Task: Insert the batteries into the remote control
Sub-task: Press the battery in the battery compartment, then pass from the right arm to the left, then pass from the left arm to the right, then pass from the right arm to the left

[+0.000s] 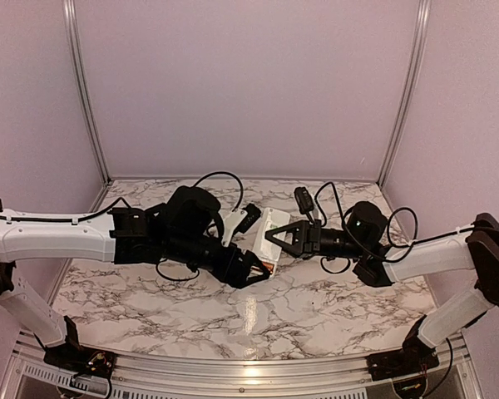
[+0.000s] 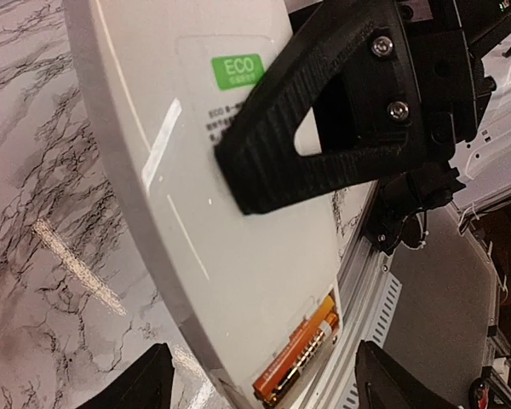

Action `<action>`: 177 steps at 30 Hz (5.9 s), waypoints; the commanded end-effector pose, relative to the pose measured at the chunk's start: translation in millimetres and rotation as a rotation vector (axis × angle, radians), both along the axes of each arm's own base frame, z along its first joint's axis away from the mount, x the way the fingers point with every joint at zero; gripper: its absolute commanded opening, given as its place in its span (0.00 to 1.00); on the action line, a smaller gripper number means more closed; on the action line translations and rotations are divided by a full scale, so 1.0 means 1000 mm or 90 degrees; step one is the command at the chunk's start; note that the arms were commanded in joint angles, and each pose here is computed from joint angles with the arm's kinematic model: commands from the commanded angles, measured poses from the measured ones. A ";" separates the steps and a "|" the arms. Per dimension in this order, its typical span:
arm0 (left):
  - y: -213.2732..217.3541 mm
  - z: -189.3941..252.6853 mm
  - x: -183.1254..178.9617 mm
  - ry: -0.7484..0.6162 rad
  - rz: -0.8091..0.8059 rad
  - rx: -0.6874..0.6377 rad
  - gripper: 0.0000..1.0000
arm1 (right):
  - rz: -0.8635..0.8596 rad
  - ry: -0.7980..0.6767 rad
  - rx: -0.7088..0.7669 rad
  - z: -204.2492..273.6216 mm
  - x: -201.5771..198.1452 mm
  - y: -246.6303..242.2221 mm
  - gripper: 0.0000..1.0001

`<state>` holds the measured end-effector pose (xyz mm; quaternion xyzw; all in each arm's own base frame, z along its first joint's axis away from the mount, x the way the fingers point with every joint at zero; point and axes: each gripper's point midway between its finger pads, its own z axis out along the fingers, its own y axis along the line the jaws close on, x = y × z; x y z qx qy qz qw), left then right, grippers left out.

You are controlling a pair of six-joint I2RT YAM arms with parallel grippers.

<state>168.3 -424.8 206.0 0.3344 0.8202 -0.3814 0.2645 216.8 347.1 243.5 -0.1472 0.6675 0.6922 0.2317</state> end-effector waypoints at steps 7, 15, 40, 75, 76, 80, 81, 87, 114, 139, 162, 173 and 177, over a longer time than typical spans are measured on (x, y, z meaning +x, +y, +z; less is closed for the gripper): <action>-0.004 0.007 0.020 0.072 0.027 -0.073 0.54 | 0.025 -0.062 0.055 0.036 -0.012 0.007 0.00; -0.008 0.003 0.011 0.072 -0.015 -0.071 0.56 | 0.015 -0.060 0.048 0.034 -0.008 0.008 0.00; -0.006 -0.021 0.012 0.075 -0.020 -0.015 0.37 | 0.008 -0.057 0.041 0.034 -0.005 0.008 0.00; -0.009 0.052 -0.012 0.074 -0.185 -0.286 0.03 | 0.070 -0.083 0.049 0.041 -0.025 0.004 0.41; -0.009 0.051 -0.015 0.072 -0.201 -0.274 0.02 | 0.077 -0.085 0.043 0.040 -0.026 0.003 0.45; -0.006 0.041 -0.024 0.071 -0.249 -0.223 0.00 | 0.098 -0.088 -0.002 0.029 -0.030 0.003 0.54; -0.007 0.039 -0.025 0.073 -0.259 -0.212 0.00 | 0.104 -0.094 -0.014 0.028 -0.032 0.003 0.53; -0.003 0.021 -0.034 0.100 -0.309 -0.156 0.00 | 0.140 -0.123 -0.070 0.022 -0.042 0.000 0.42; 0.021 0.048 0.037 -0.058 -0.088 -0.127 0.81 | 0.104 -0.067 -0.139 -0.003 -0.026 -0.020 0.00; -0.036 -0.021 0.023 -0.286 -0.166 0.202 0.89 | -0.042 0.095 -0.139 -0.041 0.006 -0.039 0.00; -0.052 -0.048 0.038 -0.309 -0.174 0.289 0.71 | -0.039 0.104 -0.146 -0.051 0.004 -0.039 0.00; -0.055 -0.046 0.033 -0.306 -0.192 0.281 0.55 | -0.038 0.100 -0.150 -0.052 0.004 -0.040 0.01; -0.048 -0.051 0.033 -0.325 -0.219 0.303 0.47 | -0.045 0.098 -0.147 -0.052 0.005 -0.047 0.28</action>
